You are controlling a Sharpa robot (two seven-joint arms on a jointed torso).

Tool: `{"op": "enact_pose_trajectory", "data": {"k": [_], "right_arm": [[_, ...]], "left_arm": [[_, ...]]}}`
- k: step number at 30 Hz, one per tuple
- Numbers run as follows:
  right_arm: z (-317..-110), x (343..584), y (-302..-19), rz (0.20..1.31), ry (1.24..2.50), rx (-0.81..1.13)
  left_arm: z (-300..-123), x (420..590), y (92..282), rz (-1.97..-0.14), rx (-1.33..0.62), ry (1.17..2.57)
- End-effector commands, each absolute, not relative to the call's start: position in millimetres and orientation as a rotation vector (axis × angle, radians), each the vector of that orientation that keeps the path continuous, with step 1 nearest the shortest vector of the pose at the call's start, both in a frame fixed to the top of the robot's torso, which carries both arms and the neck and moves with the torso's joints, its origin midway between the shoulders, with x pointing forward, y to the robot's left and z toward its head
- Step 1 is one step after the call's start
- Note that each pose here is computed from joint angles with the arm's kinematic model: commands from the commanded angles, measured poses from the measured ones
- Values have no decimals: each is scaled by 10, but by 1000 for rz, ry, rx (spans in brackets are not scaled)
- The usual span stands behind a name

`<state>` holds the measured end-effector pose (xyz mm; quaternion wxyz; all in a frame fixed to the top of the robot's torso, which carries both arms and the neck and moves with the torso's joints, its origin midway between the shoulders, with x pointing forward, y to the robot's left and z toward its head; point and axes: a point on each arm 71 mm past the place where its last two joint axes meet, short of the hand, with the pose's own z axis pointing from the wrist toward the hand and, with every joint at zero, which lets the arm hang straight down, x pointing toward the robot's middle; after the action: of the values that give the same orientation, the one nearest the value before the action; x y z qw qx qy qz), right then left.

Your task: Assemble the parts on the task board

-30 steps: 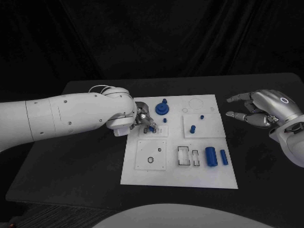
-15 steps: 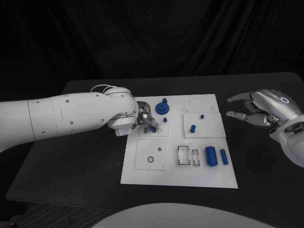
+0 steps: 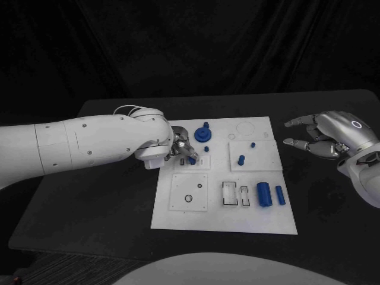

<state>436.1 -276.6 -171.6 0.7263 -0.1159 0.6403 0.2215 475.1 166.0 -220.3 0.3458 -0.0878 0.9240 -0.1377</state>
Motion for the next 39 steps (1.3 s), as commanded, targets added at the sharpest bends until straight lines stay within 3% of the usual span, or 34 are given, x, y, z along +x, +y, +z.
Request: {"op": "enact_pose_trajectory", "data": {"k": [1, 39], "right_arm": [[-1729, 4363, -2784, 469, 1421, -246], [-1768, 4351, -2795, 466, 1437, -245]], "left_arm": [[-2278, 4702, 1650, -352, -207, 2440], [-2336, 4692, 1734, -330, -239, 2443]]}}
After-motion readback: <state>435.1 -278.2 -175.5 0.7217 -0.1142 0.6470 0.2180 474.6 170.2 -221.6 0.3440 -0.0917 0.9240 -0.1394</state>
